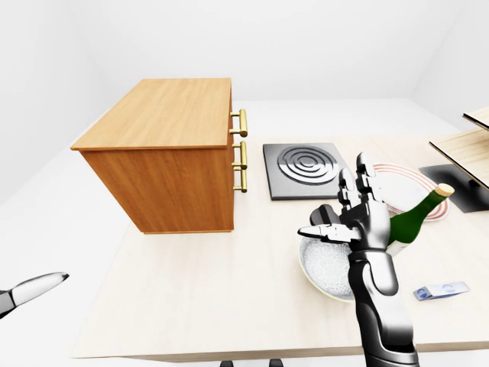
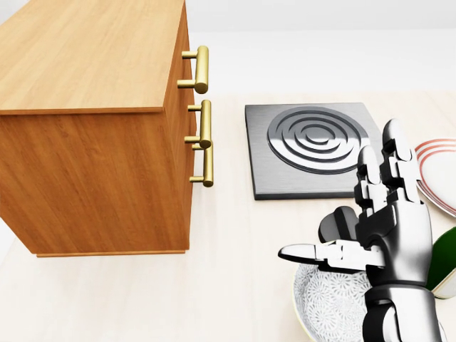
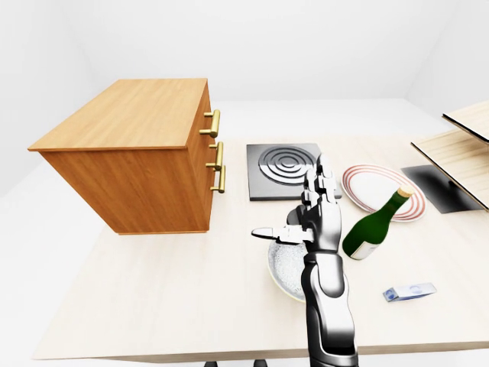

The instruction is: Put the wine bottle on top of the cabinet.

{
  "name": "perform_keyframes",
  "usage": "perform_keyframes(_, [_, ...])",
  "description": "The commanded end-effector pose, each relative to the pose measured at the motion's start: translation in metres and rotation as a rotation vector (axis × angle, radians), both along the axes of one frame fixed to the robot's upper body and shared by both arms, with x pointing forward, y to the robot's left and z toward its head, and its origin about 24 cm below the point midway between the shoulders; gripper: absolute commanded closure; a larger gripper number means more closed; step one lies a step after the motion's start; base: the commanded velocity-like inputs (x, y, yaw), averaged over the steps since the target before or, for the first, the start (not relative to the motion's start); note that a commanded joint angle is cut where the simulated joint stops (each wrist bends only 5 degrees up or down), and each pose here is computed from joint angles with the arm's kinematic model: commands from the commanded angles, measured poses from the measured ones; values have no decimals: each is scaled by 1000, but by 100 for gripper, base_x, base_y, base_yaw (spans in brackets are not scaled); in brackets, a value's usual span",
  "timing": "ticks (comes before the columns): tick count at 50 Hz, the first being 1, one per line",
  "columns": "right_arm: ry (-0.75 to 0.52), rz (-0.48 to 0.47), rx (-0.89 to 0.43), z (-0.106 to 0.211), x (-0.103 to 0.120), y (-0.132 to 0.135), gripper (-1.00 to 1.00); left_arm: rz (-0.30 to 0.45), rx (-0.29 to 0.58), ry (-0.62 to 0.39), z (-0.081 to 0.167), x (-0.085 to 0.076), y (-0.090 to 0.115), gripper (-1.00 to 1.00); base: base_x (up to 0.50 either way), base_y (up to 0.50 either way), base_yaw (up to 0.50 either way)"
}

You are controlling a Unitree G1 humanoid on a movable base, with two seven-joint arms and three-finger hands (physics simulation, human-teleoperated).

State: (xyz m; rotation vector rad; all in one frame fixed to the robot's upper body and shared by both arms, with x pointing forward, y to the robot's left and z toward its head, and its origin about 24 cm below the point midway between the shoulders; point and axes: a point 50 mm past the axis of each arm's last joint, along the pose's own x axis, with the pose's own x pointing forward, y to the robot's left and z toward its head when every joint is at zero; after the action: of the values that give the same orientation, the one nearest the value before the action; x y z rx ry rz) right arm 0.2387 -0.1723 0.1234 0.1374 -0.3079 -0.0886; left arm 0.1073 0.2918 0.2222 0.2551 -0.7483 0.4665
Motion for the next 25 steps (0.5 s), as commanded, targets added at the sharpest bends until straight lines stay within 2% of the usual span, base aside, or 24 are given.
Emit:
perform_keyframes(1, [11,-4,2,-2,1,0,-100,-1,1,-3,1,-1,0,-100,0,0,0])
perform_keyframes(5, [-21,-10,1,5,-1,0,-100,-1,-2,-1,0,0,0,-100,0,0,0])
perform_keyframes(11, [-160,-54,8,36,-10,-6,-100,-1,-4,1,0,0,1,-100,0,0,0])
perform_keyframes(15, [-291,-191,7,65,-19,-19,-100,-1,-8,8,-2,0,1,-100,0,0,0])
perform_keyframes(17, [-303,-224,9,68,-20,-22,-100,0,-8,10,-2,0,1,-100,0,0,0])
perform_keyframes(18, [-346,-287,31,76,-25,-29,-100,-1,-9,11,-3,0,1,-100,0,0,0])
perform_keyframes(25, [-404,-364,57,87,-35,-38,-100,-3,-10,13,-3,1,1,-100,0,0,0])
